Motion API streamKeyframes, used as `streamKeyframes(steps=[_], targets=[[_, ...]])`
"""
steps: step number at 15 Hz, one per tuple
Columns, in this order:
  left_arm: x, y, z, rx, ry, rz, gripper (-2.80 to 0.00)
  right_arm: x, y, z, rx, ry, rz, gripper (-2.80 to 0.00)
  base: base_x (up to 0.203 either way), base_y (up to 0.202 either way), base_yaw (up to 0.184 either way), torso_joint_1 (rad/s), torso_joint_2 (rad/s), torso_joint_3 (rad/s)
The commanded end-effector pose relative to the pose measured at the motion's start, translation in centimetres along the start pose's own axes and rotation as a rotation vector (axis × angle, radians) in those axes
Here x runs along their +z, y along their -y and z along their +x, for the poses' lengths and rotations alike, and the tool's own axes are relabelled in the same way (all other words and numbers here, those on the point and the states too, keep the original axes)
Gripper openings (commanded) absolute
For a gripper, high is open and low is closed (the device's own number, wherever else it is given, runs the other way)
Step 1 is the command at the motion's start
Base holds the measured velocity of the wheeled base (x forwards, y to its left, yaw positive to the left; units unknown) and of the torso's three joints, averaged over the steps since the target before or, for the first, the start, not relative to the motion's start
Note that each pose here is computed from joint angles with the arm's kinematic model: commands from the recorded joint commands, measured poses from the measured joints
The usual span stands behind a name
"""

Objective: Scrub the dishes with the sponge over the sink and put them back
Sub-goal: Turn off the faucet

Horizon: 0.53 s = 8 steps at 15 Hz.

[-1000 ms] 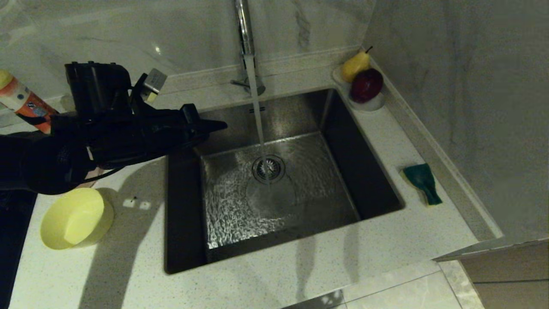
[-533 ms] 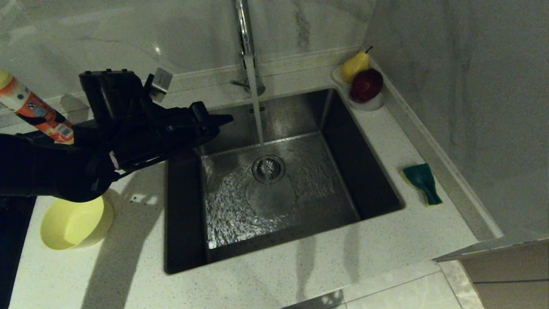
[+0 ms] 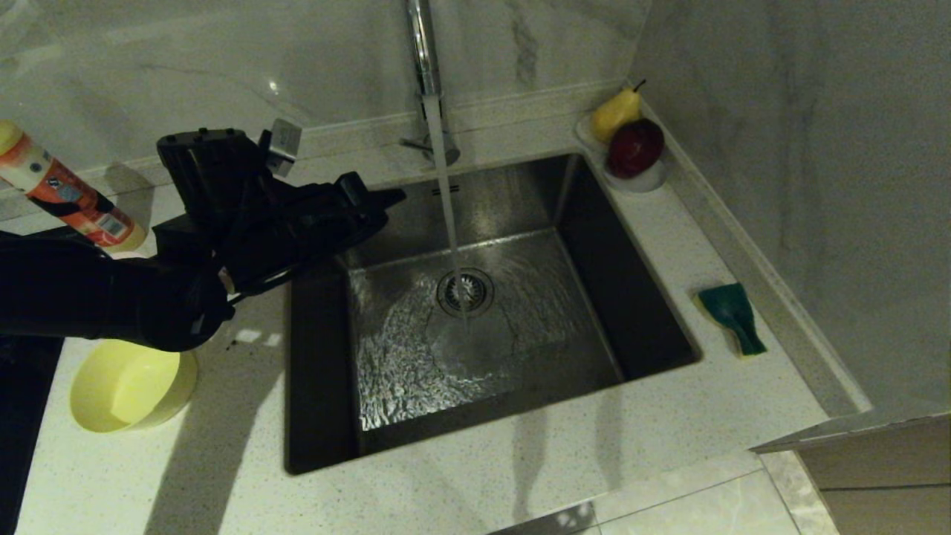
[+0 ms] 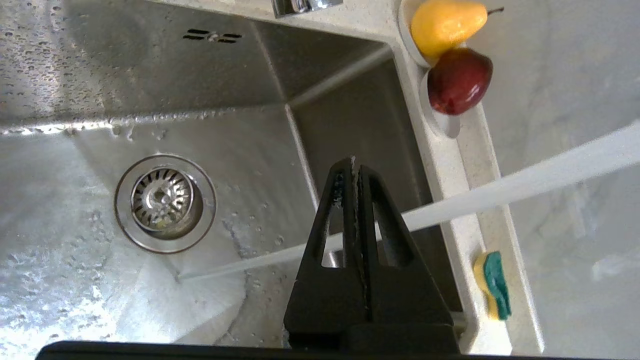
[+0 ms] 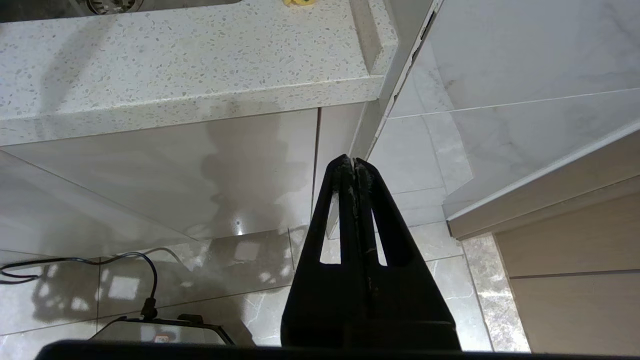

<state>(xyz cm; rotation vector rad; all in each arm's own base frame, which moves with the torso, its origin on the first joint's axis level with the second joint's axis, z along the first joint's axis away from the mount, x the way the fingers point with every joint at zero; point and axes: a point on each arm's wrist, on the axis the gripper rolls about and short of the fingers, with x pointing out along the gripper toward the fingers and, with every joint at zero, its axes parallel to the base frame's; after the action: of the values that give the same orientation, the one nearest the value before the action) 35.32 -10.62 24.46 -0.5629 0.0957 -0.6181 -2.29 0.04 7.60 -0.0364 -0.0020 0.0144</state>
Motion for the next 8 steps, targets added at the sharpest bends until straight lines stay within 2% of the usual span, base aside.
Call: streamKeyframes(steps=[1,5,8], targets=[[-0.1,-0.2,0.2,0.003,0.001,-0.013,-2.8,0.0,0.0,0.0,0.001,-0.002,0.0,-2.8,0.0,0.0,0.0,0.0,0.0,0.0],[0.8,0.1,0.8,-0.018,0.064,-0.029,-2.8,0.0,0.0,0.0,0.001,-0.002,0.0,-2.8,0.0,0.0,0.0,0.0,0.0,0.0],[1.3,0.2,1.4,-0.031,0.08,-0.035,-2.8,0.0,0.0,0.0,0.001,-0.002,0.0,-2.8,0.0,0.0,0.0,0.0,0.0,0.0]])
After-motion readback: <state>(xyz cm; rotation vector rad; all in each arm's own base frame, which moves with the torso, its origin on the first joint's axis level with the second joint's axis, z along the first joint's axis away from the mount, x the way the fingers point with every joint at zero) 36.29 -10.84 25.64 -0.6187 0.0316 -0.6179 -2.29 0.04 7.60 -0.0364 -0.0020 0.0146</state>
